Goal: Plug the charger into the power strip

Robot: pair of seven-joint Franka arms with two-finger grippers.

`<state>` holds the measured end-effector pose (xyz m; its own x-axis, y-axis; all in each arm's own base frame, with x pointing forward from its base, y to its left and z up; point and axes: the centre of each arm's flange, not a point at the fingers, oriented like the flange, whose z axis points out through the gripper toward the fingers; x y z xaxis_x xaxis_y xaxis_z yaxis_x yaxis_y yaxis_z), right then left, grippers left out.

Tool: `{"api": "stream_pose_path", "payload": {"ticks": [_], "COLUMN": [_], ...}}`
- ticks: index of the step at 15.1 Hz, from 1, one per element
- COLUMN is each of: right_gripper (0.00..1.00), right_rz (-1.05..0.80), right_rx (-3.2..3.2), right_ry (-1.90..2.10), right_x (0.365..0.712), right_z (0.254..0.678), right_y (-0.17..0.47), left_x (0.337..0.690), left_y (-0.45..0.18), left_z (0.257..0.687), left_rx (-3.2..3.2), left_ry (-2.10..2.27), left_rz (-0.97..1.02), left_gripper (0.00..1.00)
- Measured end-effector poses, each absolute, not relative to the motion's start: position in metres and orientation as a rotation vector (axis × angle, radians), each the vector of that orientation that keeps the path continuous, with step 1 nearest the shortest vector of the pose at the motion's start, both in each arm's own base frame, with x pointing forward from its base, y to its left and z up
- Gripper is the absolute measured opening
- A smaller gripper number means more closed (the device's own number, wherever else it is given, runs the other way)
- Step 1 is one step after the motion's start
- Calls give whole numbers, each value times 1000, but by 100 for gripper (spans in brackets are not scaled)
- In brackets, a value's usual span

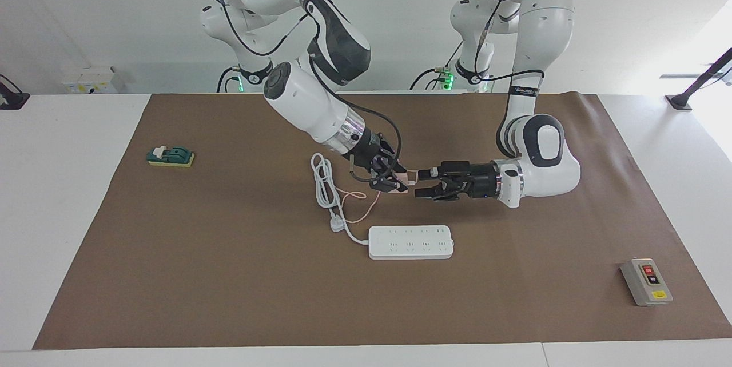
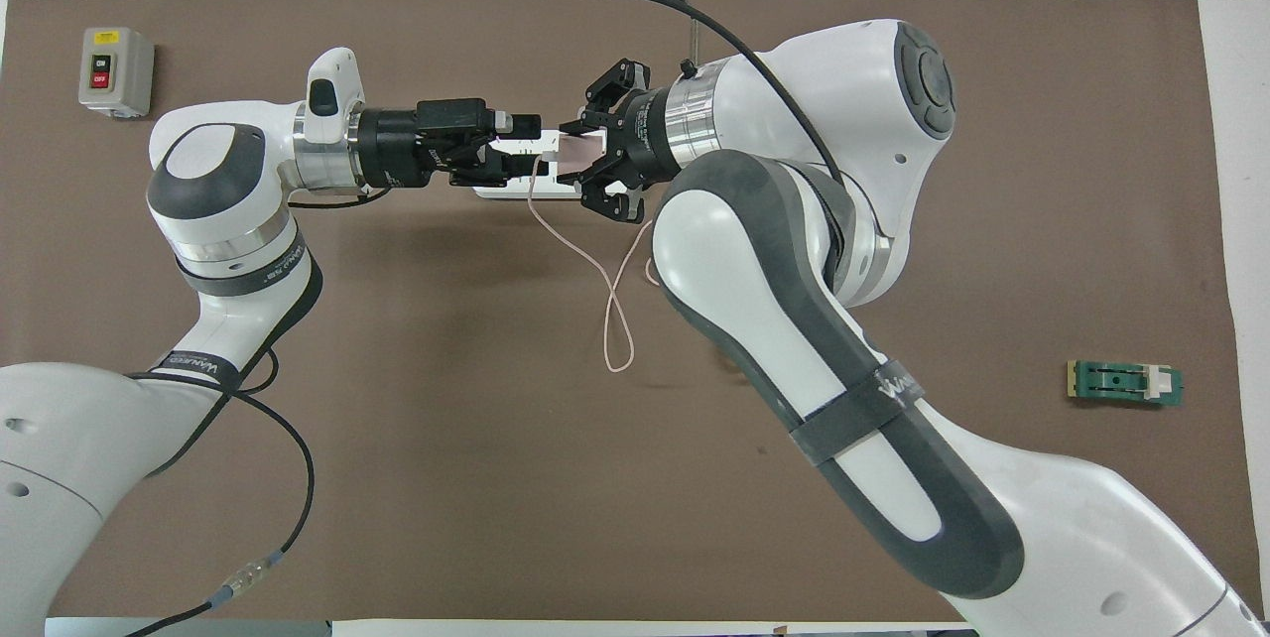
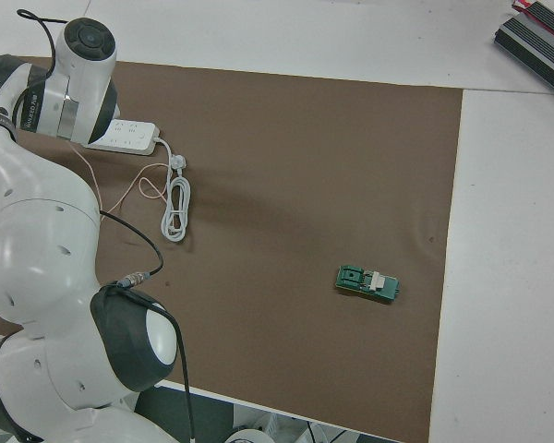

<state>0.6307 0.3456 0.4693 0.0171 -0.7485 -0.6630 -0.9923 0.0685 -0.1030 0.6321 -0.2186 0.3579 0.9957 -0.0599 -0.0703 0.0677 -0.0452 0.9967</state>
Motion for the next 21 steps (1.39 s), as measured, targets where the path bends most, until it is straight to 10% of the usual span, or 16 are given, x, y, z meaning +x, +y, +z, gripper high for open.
{"api": "stream_pose_path", "payload": {"ticks": [12,18,21], "right_gripper": [47,47,46], "right_rz": [553,550,550], "right_rx": [-1729,-1727,-1726], "right_ry": [1785,1781,1780], "right_x": [631,632,632], "right_z": [469,472,473], "right_y": [344,344,344], "left_x": [630,631,632], "left_y": [-227,-226,-226], "left_z": [354,351,351], "left_rx": [1599,1602,1601], "left_ry": [-17,-16,-16], "left_rz": [-87,-80,-78], "left_gripper": [97,32,32]}}
